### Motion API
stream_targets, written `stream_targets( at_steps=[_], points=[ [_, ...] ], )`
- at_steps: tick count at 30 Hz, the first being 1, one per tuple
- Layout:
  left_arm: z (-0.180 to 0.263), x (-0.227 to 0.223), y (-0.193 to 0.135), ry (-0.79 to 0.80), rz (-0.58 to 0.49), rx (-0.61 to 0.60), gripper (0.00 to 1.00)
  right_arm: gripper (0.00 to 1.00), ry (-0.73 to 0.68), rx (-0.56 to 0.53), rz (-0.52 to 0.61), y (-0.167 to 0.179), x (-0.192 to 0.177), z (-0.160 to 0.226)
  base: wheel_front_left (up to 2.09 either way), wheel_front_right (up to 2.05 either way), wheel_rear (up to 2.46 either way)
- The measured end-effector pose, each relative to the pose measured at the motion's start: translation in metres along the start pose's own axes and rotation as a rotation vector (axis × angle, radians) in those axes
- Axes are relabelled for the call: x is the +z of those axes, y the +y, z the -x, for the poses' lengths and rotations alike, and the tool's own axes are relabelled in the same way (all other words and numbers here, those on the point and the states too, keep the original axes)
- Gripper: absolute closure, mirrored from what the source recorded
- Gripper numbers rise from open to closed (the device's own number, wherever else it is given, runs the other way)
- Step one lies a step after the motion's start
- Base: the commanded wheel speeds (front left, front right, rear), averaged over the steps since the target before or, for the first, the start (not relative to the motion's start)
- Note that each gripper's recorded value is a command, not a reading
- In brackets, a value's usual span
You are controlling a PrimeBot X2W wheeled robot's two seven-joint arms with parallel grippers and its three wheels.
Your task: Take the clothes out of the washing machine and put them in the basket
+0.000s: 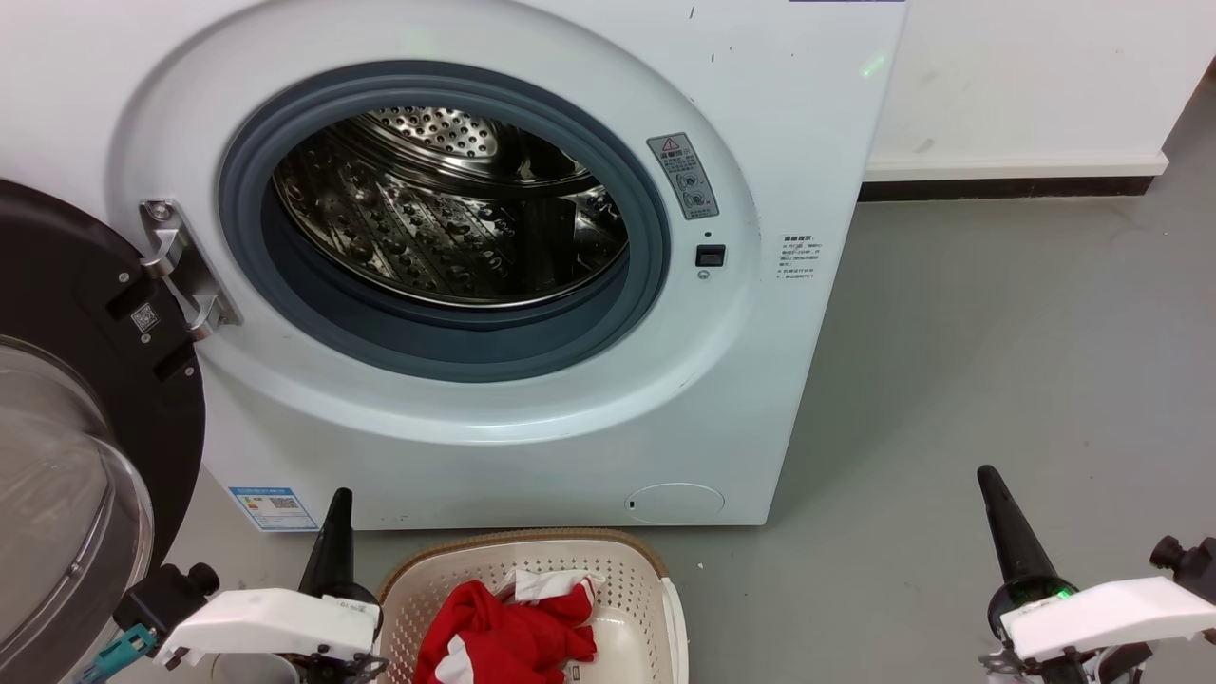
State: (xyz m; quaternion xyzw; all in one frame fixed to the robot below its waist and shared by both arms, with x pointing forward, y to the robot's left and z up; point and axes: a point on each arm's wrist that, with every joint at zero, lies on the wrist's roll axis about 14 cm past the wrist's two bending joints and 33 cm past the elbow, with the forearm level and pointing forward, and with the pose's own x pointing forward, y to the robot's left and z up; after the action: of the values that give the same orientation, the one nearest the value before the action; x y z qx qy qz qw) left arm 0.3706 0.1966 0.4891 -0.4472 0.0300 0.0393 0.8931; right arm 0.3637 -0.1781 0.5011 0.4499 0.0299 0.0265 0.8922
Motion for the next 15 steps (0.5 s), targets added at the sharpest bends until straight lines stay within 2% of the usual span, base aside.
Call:
stream_targets(
  at_steps=[15],
  points=[
    [-0.0043,0.0018,-0.0015,0.011,0.172,-0.013,1.00,1.00,-0.018,-0.011,-0.169,-0.0042,0.0046,-0.0049,0.00,0.00,0.00]
  ],
)
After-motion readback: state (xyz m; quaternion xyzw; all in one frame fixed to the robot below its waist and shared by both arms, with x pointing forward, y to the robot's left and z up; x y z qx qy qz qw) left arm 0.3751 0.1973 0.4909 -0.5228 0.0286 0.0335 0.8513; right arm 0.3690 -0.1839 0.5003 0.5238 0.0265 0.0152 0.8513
